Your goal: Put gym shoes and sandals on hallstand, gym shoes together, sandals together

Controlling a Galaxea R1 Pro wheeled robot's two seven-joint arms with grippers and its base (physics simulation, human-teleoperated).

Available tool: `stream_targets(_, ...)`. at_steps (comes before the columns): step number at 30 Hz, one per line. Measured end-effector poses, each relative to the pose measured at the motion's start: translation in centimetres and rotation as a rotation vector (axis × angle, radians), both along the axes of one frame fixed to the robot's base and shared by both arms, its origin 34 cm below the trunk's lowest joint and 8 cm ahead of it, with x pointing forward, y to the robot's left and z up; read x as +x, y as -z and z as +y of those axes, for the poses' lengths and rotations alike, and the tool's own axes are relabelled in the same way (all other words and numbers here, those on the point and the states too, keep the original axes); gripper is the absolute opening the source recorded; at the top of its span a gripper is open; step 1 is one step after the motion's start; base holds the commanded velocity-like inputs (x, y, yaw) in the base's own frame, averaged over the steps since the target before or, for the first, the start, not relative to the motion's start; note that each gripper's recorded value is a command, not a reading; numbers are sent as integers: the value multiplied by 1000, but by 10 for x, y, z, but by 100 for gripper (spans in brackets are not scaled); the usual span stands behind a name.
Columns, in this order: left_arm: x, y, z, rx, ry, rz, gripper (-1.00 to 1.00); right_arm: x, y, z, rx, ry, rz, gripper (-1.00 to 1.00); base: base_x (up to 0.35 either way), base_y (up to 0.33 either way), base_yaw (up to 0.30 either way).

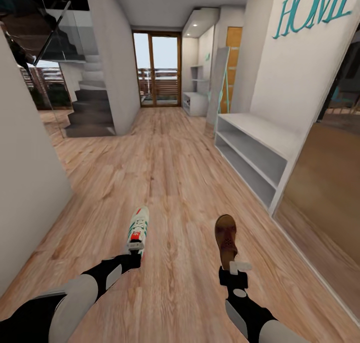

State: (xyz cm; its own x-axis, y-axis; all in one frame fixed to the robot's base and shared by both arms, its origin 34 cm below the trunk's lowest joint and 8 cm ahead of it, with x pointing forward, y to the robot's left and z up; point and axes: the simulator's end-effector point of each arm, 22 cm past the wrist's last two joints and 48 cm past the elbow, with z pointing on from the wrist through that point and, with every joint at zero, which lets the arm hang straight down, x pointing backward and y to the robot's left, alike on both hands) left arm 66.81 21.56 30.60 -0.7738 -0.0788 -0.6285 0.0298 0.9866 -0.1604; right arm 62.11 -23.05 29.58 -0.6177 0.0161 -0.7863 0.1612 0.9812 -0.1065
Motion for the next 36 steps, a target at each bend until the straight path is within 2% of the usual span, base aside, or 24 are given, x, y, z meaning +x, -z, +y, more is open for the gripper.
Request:
stream_targets(15, 0, 0, -1, -1, 2, 0, -100, 0, 1, 1, 3, -5, 1, -100, 338, 170, 0)
stream_targets(36, 0, 0, 0, -1, 0, -1, -100, -1, 1, 2, 5, -5, 0, -100, 350, 14, 0)
